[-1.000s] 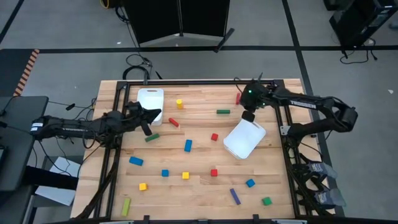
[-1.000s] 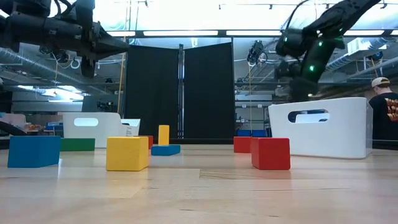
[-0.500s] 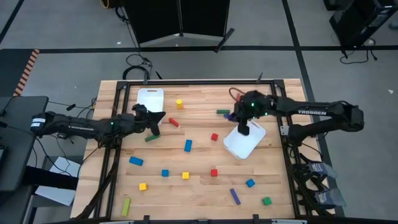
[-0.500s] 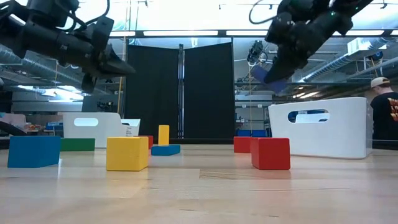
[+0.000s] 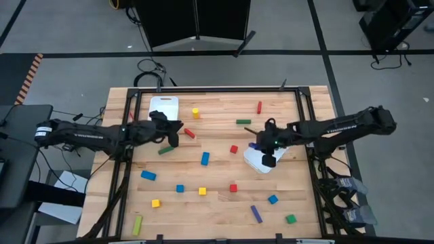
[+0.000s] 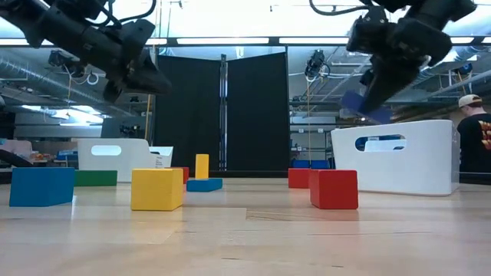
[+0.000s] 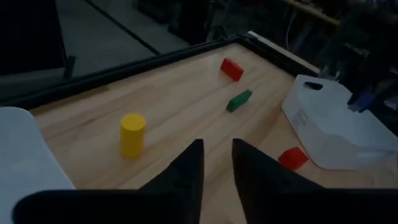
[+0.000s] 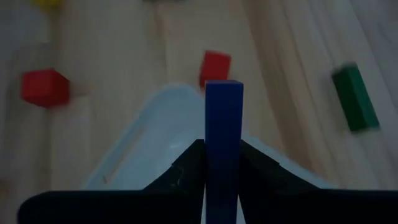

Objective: Sort blocks by size
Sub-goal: Put the top purple rectangle block into the right white bin, then put the left blue square block into the left white bin

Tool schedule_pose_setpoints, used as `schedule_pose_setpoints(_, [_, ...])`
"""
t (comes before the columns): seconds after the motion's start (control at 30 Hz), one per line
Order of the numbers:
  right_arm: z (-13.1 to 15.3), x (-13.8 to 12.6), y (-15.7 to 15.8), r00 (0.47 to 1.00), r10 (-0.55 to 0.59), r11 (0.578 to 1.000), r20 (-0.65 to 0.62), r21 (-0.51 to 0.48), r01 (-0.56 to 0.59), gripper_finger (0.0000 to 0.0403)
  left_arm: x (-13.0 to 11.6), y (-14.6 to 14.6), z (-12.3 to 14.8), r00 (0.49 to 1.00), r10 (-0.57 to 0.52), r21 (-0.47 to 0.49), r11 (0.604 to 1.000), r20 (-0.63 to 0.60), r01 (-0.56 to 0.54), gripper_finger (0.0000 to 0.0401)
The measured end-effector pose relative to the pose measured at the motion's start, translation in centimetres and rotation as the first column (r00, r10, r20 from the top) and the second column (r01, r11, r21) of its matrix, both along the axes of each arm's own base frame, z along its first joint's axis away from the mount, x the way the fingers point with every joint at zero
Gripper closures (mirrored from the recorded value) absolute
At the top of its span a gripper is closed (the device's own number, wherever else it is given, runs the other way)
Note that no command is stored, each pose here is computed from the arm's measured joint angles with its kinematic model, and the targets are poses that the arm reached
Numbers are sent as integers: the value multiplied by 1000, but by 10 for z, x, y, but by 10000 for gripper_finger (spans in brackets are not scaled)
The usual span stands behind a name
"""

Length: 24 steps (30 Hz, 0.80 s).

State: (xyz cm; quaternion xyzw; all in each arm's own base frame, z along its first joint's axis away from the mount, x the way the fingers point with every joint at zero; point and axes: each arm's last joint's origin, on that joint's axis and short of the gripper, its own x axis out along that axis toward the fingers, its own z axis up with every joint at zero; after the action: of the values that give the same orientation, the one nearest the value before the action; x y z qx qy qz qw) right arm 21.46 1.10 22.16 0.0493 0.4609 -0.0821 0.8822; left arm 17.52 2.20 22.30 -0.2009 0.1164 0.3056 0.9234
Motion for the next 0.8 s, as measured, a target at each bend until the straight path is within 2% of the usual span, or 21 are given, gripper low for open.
schedule_pose_setpoints(0.13, [-4, -6, 8, 996, -69, 997, -53, 23, 71, 322, 1, -1, 5, 998, -59, 4, 998, -31, 59, 269])
schedule_pose_setpoints(0.27, [-8, -8, 13, 987, -129, 990, -92, 43, 133, 313, 2, -2, 7, 996, -79, 4, 997, -30, 79, 255])
schedule_pose_setpoints(0.47, [-13, -8, 18, 977, -173, 981, -128, 65, 182, 257, 2, -3, 7, 994, -110, -27, 994, -16, 109, 254])
schedule_pose_setpoints(0.63, [-10, -4, 24, 983, -170, 981, -63, 85, 175, 205, 3, -4, 6, 987, -157, -40, 987, -18, 156, 254])
schedule_pose_setpoints(0.8, [-2, 5, 36, 992, -103, 988, 69, 120, 94, 178, 11, -6, -6, 965, -240, -50, 970, -103, 236, 253])
